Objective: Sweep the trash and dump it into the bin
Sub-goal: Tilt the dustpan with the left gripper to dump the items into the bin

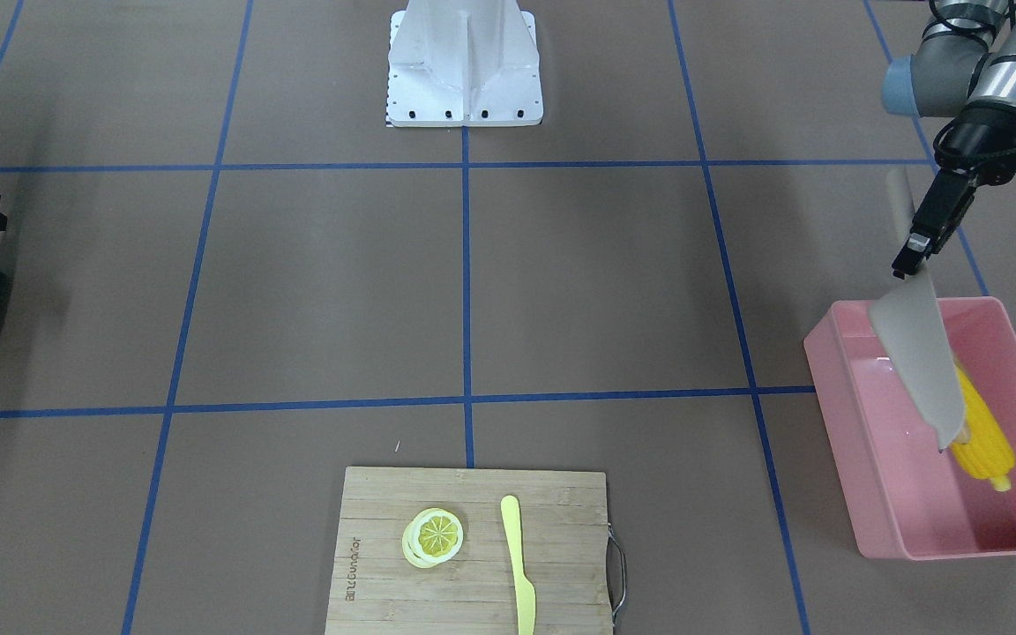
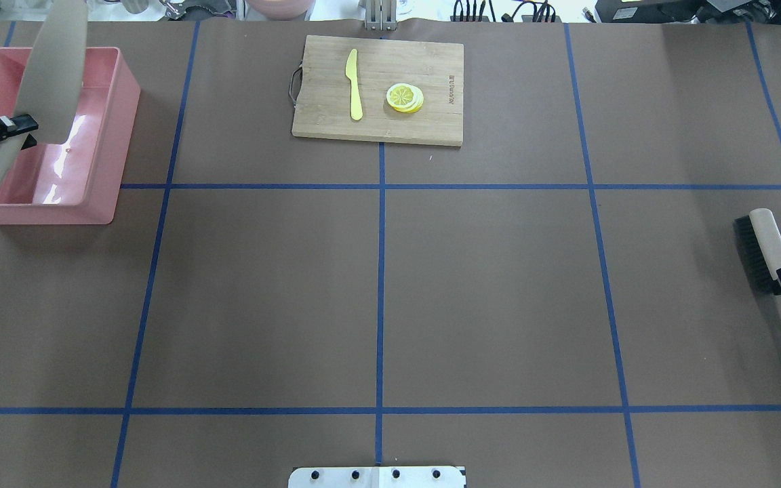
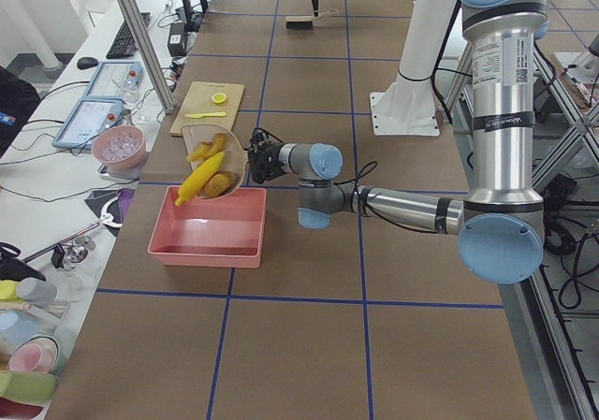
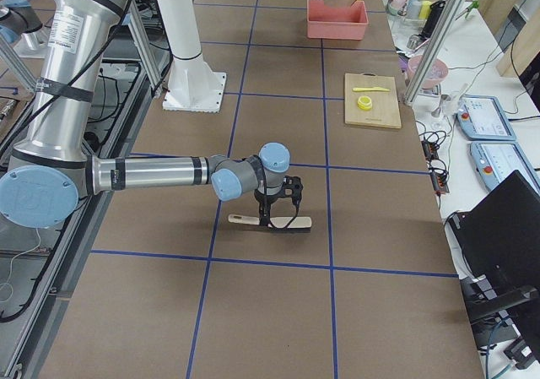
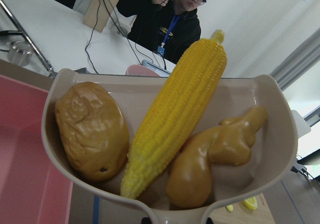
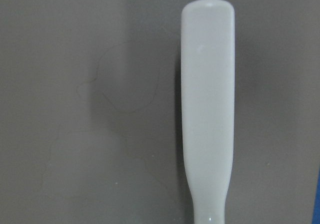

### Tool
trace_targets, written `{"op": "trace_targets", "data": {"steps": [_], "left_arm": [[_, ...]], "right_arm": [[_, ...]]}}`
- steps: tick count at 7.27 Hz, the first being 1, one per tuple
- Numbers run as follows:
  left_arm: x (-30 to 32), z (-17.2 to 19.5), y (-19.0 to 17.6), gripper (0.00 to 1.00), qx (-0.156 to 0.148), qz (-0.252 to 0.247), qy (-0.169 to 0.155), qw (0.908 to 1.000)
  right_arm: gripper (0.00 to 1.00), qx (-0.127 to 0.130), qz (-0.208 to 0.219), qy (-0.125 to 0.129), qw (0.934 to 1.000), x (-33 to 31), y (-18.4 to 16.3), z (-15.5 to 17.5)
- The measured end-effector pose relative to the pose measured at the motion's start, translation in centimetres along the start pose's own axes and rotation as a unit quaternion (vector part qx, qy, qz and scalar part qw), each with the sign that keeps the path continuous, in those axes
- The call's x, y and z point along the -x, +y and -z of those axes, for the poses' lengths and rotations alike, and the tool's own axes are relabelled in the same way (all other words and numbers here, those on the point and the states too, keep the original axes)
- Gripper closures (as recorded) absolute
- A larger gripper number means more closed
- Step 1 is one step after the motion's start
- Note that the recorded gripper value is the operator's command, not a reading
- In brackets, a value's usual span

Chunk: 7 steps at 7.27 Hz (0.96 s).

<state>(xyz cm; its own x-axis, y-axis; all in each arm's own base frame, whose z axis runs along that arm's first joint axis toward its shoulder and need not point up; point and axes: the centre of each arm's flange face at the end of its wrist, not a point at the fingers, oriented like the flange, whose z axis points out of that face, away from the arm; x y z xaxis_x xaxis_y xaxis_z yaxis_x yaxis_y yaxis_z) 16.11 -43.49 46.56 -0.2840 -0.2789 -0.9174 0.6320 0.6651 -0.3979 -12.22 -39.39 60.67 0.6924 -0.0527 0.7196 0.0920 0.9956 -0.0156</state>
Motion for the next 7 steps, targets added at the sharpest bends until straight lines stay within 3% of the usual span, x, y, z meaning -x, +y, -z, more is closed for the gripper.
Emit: {"op": "trace_targets", "data": {"steps": [1,3,5,6,7], "left_arm": [[-0.2,0.2,0.6,1.0,0.027,0.098,-0.009,0.9948],[-0.8,0.6,1.5,1.0,0.061,0.256,-0.03,0.9642],[-1.9,1.1,2.0,1.0,0.071,0.321,-0.028,0.9439],[-2.7,1.5,2.2,1.0,0.075,0.336,-0.022,0.9386],[-3.6,1.9,2.4,1.0,0.08,0.319,-0.013,0.9443]], "right_arm": [[0.0,-0.009,0.0,0.002,1.0,-0.1,-0.5,0.6],[0.0,-0.028,-0.002,0.002,0.9996,-1.0,-0.9,2.1],[0.0,-0.04,-0.001,0.003,0.9992,-1.9,-1.1,3.2],[0.0,-0.044,-0.001,0.002,0.999,-2.1,-1.2,3.6],[0.0,-0.047,-0.002,0.002,0.9989,-2.1,-1.2,4.0]]}}
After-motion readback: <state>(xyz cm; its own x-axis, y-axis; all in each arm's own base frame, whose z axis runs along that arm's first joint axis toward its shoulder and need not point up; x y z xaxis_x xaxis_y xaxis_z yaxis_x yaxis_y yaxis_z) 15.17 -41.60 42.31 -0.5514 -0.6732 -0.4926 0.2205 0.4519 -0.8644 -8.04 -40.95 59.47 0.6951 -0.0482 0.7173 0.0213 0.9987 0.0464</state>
